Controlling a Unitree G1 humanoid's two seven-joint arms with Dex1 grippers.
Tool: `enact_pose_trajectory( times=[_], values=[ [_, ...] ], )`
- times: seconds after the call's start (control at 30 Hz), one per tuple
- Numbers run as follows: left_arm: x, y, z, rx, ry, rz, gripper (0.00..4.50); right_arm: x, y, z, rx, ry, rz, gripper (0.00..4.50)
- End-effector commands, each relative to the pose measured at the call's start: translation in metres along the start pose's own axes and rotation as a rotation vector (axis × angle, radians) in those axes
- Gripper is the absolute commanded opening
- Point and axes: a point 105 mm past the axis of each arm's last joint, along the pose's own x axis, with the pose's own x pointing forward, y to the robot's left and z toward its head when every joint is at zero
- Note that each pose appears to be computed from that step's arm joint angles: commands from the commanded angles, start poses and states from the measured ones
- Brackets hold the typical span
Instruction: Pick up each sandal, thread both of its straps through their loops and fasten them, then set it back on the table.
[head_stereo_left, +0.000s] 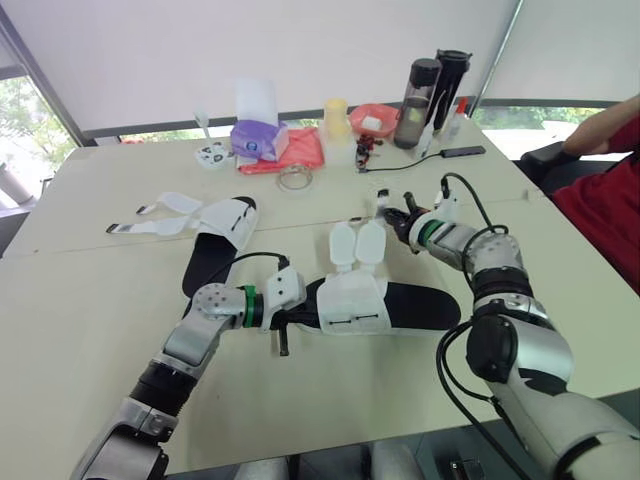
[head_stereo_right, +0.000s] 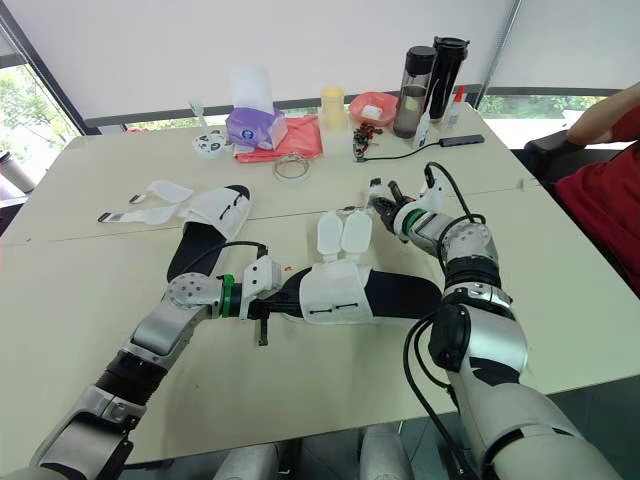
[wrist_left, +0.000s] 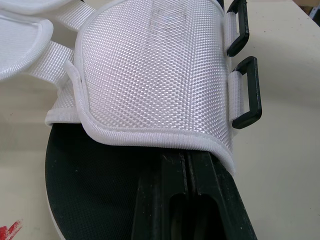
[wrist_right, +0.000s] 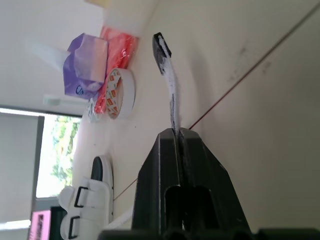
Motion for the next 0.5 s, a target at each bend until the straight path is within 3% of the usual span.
enact_pose_trajectory(
  times=[0.03, 0.17, 0.3, 0.4, 0.5],
  values=[
    [0.005, -0.008, 0.003, -0.06, -0.032, -0.046, 0.0, -0.013, 0.057, 0.024, -0.21, -0.075, 0.269, 0.03],
    [0.006, -0.009, 0.007, -0.085, -0.048, -0.06, 0.0, -0.042, 0.094, 0.008, -0.433, -0.04, 0.506, 0.03],
    [0.006, -0.009, 0.001, -0.083, -0.027, -0.056, 0.0, -0.077, 0.11, -0.026, -0.615, 0.067, 0.676, 0.03],
    [0.006, -0.009, 0.0, -0.091, -0.023, -0.053, 0.0, -0.119, 0.113, -0.069, -0.794, 0.175, 0.816, 0.03],
    [0.004, -0.009, -0.001, -0.098, -0.022, -0.051, 0.0, -0.145, 0.105, -0.093, -0.851, 0.251, 0.849, 0.03]
  ],
)
